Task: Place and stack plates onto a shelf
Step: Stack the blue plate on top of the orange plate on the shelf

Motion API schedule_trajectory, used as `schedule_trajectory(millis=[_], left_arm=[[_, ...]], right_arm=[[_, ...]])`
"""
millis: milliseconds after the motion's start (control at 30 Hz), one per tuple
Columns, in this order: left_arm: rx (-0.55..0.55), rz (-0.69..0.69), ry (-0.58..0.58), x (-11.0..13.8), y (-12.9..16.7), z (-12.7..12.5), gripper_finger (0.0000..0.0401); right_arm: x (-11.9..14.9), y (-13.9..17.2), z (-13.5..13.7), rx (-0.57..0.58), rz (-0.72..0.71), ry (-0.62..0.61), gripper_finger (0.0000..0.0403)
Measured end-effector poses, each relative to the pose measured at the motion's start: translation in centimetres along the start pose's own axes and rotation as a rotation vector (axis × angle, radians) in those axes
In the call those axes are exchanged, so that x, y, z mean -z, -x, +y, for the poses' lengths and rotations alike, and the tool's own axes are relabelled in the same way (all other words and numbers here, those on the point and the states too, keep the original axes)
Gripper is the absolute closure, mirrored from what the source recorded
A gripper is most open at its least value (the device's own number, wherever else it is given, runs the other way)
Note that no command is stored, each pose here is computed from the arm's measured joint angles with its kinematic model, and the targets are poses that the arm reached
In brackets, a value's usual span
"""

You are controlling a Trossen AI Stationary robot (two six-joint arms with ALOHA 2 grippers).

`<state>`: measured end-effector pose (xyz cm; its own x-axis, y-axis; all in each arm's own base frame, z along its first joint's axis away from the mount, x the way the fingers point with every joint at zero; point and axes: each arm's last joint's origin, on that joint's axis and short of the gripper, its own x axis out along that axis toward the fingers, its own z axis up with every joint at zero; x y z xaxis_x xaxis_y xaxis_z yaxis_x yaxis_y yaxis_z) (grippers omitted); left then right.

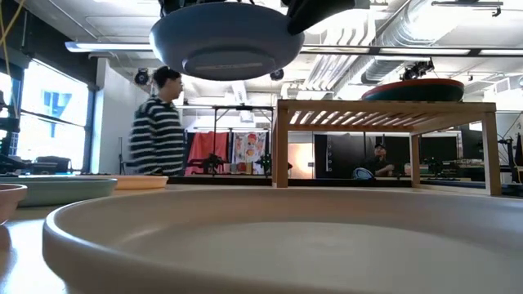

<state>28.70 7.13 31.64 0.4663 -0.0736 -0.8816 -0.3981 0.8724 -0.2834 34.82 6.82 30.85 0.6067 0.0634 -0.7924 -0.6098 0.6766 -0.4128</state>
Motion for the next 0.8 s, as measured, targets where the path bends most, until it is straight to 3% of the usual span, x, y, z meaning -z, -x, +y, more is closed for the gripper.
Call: schedule_trajectory(millis=[267, 800], left_arm=[[0.002, 0.001, -0.002, 0.01, -0.01, -0.04, 0.0392], [0.004, 0.001, -0.005, 0.01, 0.0, -0.06, 0.0311]], right_arm=[[-0.16, 0.01, 0.21, 0.01, 0.008, 0.012, 0.0402], [0.04, 0.03, 0.19, 0.029, 0.039, -0.059, 0.0402]])
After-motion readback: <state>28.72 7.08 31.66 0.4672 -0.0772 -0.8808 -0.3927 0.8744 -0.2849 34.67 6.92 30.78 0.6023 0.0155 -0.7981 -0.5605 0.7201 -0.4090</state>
